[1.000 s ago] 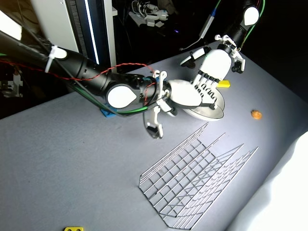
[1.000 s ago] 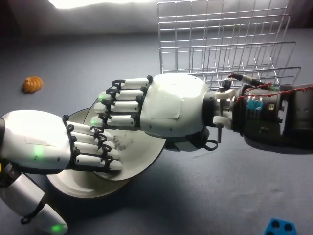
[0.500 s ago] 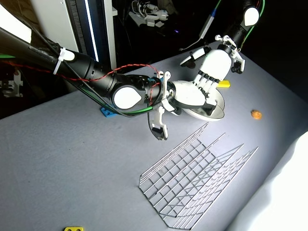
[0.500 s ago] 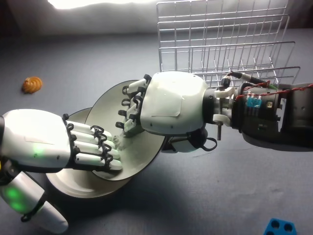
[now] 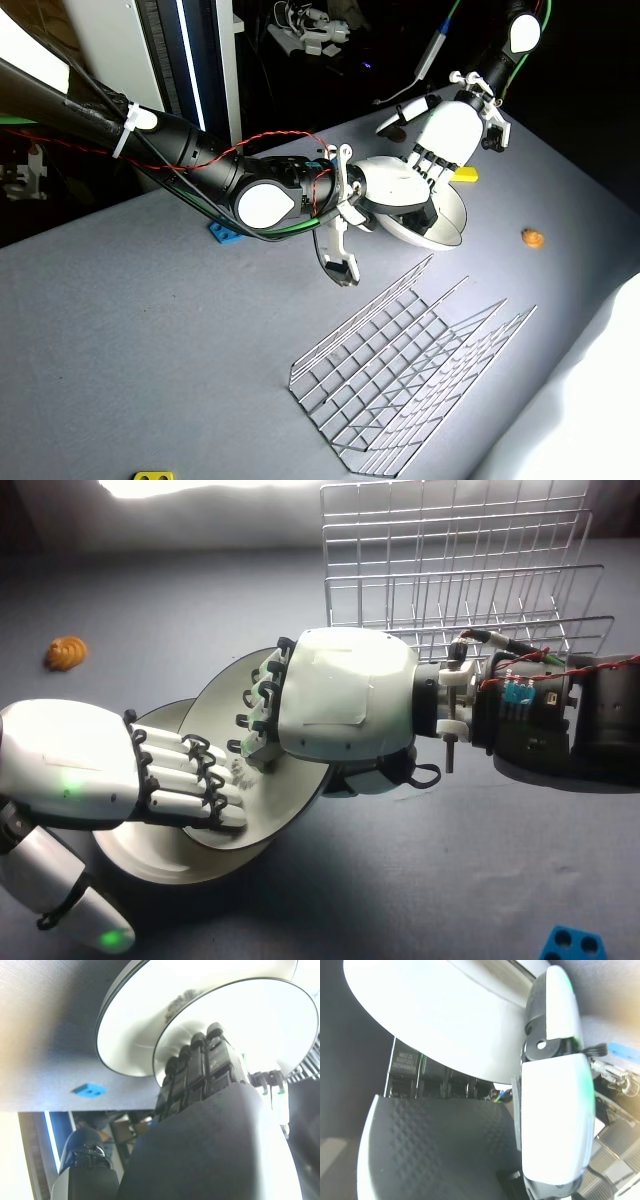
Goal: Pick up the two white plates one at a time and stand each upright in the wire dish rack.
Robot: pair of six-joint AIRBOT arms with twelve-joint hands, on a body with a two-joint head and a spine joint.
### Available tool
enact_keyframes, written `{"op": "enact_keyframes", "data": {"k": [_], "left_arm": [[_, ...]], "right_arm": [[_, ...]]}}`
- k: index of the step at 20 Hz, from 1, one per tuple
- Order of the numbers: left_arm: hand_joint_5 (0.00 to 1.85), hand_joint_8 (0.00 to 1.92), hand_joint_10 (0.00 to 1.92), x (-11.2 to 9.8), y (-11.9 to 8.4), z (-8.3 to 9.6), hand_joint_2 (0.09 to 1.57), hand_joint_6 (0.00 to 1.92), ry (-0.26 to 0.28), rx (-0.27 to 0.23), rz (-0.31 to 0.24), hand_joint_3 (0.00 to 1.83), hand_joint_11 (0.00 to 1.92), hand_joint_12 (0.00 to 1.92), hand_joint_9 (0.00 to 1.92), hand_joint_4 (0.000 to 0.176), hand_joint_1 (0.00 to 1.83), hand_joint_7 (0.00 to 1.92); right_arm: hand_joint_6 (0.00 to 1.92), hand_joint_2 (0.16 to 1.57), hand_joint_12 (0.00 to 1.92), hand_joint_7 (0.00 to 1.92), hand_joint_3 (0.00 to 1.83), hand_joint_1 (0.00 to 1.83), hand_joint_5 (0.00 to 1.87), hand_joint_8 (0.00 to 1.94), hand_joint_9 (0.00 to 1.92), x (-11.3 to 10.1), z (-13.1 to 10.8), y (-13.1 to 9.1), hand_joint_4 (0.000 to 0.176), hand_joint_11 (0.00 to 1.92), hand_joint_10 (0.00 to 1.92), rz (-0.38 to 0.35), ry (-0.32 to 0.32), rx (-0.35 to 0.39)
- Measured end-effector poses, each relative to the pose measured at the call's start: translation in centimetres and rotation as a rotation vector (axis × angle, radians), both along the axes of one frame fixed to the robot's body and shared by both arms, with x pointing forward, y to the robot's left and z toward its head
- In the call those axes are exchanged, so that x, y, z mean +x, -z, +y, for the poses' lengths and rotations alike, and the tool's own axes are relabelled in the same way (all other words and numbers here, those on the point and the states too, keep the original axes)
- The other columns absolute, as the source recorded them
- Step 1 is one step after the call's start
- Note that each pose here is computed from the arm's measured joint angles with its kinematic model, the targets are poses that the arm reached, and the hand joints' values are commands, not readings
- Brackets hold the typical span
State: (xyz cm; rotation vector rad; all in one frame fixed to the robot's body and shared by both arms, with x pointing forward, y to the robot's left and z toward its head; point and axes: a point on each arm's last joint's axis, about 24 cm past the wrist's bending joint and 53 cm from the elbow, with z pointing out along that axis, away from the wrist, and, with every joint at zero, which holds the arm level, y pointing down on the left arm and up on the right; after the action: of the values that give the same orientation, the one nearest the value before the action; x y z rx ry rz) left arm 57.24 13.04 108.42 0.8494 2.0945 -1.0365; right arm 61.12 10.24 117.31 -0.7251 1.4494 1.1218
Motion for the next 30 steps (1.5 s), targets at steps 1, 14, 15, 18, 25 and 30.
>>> {"op": "enact_keyframes", "data": {"k": [1, 14, 15, 18, 25, 30], "left_arm": [[0.00, 0.00, 0.00, 0.2, -0.5, -0.2, 1.05, 0.00, -0.003, -0.014, -0.003, 0.01, 0.00, 0.00, 0.00, 0.000, 0.00, 0.00], [0.02, 0.00, 0.00, 1.5, -4.3, 2.2, 1.08, 0.01, -0.053, -0.063, -0.037, 0.01, 0.00, 0.00, 0.00, 0.000, 0.00, 0.00], [0.01, 0.00, 0.00, 1.9, -4.4, 2.9, 1.07, 0.01, -0.067, -0.058, -0.043, 0.01, 0.00, 0.00, 0.00, 0.000, 0.00, 0.00], [0.01, 0.00, 0.00, 2.9, -4.7, 4.4, 1.06, 0.00, -0.100, -0.045, -0.058, 0.00, 0.00, 0.00, 0.00, 0.000, 0.00, 0.00], [0.01, 0.00, 0.00, 3.6, -5.2, 6.4, 1.08, 0.00, -0.131, -0.032, -0.072, 0.01, 0.00, 0.00, 0.00, 0.000, 0.00, 0.00], [0.00, 0.00, 0.00, 3.4, -5.4, 6.6, 1.06, 0.00, -0.125, -0.037, -0.069, 0.00, 0.00, 0.00, 0.00, 0.000, 0.00, 0.00]], "right_arm": [[0.91, 1.08, 1.05, 1.08, 0.00, 1.38, 1.06, 0.72, 0.90, 0.1, 0.0, 0.0, 0.000, 0.83, 1.13, 0.008, 0.002, 0.005], [0.96, 1.07, 0.99, 1.12, 0.00, 1.39, 0.99, 0.72, 1.03, -0.6, 0.4, -0.1, 0.000, 0.93, 0.97, 0.021, -0.011, 0.011], [0.98, 1.07, 1.02, 1.12, 0.00, 1.39, 0.98, 0.73, 1.02, -0.7, 0.4, -0.1, 0.000, 0.93, 0.97, 0.023, -0.013, 0.010], [1.00, 1.07, 1.06, 1.08, 0.00, 1.38, 0.97, 0.77, 1.02, -0.9, 0.2, -0.5, 0.000, 0.91, 0.99, 0.031, -0.013, 0.011], [0.92, 1.06, 1.05, 1.11, 0.00, 1.39, 1.01, 0.72, 1.05, -1.6, -0.1, -2.7, 0.000, 0.91, 0.96, 0.069, -0.019, 0.039], [0.96, 1.07, 1.06, 1.09, 0.00, 1.39, 0.98, 0.75, 1.04, -2.5, -0.6, -4.2, 0.000, 0.90, 0.99, 0.077, -0.029, 0.058]]}}
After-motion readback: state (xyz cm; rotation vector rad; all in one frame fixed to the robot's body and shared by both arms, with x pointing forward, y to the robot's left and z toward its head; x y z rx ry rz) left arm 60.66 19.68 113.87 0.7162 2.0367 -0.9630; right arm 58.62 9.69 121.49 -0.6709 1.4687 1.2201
